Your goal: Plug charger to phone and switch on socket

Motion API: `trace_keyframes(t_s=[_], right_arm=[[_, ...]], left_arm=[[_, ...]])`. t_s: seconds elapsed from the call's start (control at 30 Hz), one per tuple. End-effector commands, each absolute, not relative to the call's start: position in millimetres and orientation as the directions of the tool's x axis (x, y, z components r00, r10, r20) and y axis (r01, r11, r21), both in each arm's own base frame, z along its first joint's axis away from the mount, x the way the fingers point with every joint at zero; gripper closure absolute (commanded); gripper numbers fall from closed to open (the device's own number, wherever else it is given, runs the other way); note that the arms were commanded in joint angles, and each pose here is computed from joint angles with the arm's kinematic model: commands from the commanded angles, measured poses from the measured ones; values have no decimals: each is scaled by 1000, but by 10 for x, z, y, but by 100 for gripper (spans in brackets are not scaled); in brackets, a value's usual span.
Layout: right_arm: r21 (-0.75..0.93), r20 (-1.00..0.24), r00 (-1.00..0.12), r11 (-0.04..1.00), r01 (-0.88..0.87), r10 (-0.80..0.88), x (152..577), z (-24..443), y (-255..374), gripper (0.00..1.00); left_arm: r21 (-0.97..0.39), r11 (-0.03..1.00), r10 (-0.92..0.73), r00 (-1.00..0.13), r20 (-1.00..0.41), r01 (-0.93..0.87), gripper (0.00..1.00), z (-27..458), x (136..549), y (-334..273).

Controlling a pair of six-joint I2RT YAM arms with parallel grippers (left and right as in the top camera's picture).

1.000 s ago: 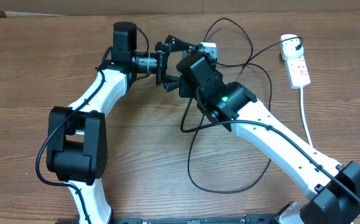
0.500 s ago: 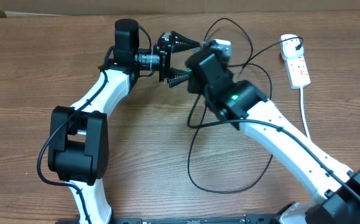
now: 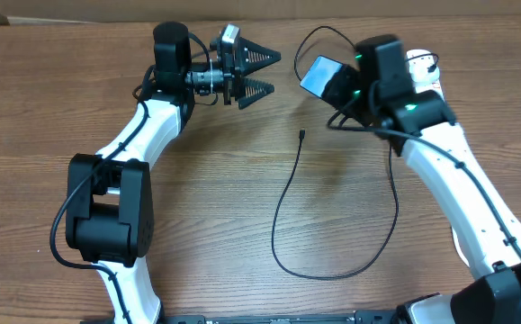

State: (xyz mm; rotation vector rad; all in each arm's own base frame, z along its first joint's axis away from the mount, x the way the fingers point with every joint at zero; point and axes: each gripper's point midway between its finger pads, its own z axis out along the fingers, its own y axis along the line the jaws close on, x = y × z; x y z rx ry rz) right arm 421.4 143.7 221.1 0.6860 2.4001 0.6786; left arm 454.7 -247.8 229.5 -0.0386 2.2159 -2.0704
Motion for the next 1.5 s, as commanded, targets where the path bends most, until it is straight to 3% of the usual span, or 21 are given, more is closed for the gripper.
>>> trace_keyframes(t_s=[0.0,0.27,0.6,0.67,0.97,1.47], right_arm=[[761,-207,-735,578,293,645,4150,2621,1517,96],[853,-100,-727,435,289,679,4245,2843,1497,97],[912,-21,-663,286,293,749,4416,3104,1531,97],[914,-7,-653,269,302,757,4426,3114,1557,97],[931,-28,-631,251,267,775,4475,3115,1842,97],[926,-51,-610,266,268,791,4410,3023,2121,97]], left_arm=[[-978,67,-112,-972,-206,199,0,2428,4636,-2465],[-954,54,-128,-945,-299,295,0,2557,4656,-2537],[-983,59,-227,-956,-185,177,2,2552,4817,-2523],[-991,50,-248,-960,-134,126,6,2551,4847,-2523],[-991,-16,-257,-958,129,-130,9,2549,4831,-2632],[-953,-73,-291,-908,302,-293,22,2546,4898,-2639]])
